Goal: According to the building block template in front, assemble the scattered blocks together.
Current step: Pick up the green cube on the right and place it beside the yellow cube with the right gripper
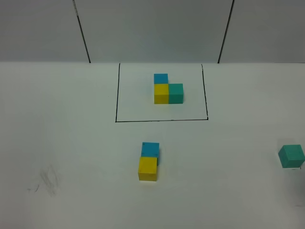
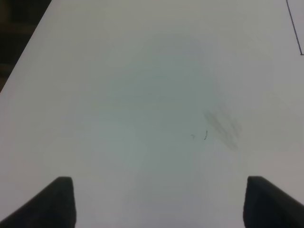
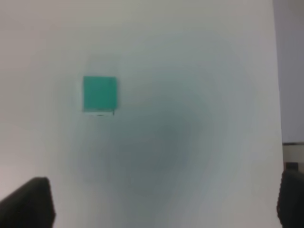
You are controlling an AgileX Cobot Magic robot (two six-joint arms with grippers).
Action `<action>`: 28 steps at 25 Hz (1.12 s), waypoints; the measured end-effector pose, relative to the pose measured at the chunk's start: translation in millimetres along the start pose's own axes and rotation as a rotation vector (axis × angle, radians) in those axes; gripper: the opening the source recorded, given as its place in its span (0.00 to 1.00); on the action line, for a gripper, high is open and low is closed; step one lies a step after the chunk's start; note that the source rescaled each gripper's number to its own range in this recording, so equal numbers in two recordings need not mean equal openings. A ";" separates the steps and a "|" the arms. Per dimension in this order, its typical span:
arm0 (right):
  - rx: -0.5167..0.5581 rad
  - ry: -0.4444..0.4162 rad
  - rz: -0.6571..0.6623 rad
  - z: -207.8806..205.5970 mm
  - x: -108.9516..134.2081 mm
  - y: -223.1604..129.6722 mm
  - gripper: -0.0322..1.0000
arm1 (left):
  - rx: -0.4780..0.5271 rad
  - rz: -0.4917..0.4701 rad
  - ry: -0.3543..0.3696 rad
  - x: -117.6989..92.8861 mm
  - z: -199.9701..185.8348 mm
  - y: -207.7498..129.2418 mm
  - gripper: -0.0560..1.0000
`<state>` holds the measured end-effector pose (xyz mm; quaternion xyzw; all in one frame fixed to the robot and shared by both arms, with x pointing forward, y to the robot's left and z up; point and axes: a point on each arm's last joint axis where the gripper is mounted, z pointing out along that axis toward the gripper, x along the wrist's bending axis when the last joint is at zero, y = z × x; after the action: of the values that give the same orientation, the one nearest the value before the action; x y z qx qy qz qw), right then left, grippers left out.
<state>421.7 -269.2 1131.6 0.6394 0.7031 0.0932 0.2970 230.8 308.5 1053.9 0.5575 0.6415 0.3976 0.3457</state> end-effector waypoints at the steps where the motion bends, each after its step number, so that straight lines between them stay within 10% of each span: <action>1: 0.016 -0.004 0.004 5.1 -0.4 1.7 0.92 | 0.000 0.000 0.000 0.0 0.0 0.0 0.60; 28: 0.162 0.138 0.141 118.9 15.8 18.5 0.90 | 0.000 0.000 0.000 0.0 0.0 0.0 0.60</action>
<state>501.1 -280.6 1040.5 0.7011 0.6805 0.1004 0.1882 230.8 308.5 1053.9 0.5575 0.6415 0.3976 0.3457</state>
